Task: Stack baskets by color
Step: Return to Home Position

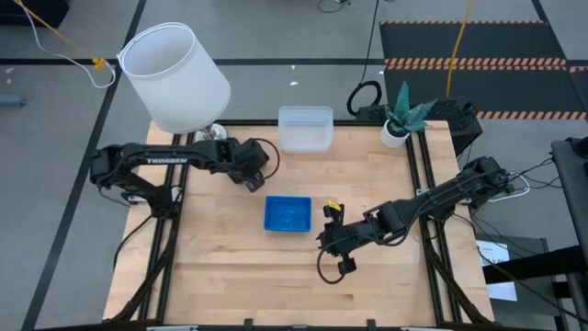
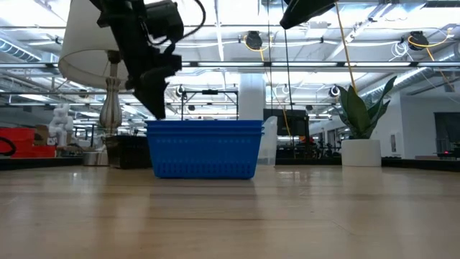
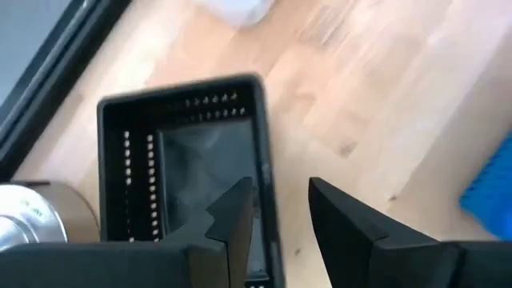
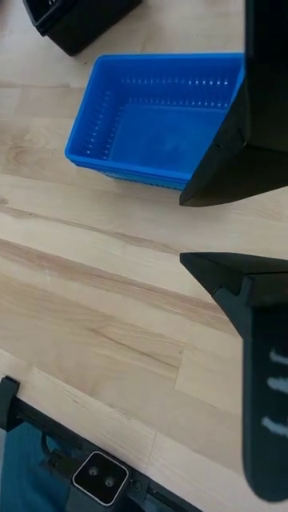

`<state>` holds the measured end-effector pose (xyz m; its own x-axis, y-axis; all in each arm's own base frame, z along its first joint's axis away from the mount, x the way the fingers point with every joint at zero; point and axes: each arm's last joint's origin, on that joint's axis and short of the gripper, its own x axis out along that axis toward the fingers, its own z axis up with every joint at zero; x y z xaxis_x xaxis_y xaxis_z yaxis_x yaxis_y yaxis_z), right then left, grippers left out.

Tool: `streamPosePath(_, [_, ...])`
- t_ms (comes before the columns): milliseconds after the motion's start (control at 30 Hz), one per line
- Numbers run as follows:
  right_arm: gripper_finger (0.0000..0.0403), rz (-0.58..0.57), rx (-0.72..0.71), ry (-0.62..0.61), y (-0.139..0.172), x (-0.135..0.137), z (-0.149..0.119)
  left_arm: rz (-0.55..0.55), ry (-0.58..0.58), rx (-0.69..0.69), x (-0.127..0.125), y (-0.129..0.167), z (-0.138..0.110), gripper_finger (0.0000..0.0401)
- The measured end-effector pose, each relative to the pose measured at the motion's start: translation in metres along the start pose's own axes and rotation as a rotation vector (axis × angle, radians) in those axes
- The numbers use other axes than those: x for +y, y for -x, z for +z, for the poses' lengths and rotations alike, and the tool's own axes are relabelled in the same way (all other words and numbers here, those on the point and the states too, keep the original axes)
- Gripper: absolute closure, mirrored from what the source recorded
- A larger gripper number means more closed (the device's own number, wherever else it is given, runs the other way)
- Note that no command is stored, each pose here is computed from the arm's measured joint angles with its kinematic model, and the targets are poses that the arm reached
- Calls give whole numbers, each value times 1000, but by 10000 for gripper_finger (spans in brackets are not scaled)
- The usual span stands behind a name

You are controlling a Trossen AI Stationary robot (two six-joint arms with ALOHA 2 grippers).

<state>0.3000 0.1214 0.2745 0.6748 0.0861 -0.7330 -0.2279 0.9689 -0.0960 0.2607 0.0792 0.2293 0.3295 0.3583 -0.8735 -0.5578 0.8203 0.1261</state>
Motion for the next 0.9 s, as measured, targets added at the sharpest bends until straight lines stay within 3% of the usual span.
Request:
streamPosePath(367, [307, -116, -104, -8, 30, -4, 6, -121, -86, -213, -18, 59, -6, 274])
streamPosePath(533, [338, -116, -151, 48, 39, 3, 3, -198, -145, -344, -28, 87, -11, 274])
streamPosePath(700, [393, -108, -252, 88, 50, 0, -16, -254, -213, -421, -36, 105, -17, 275])
streamPosePath(900, [395, -63, -348, 62, 67, -9, -55, -288, -306, -522, -44, 116, -17, 276])
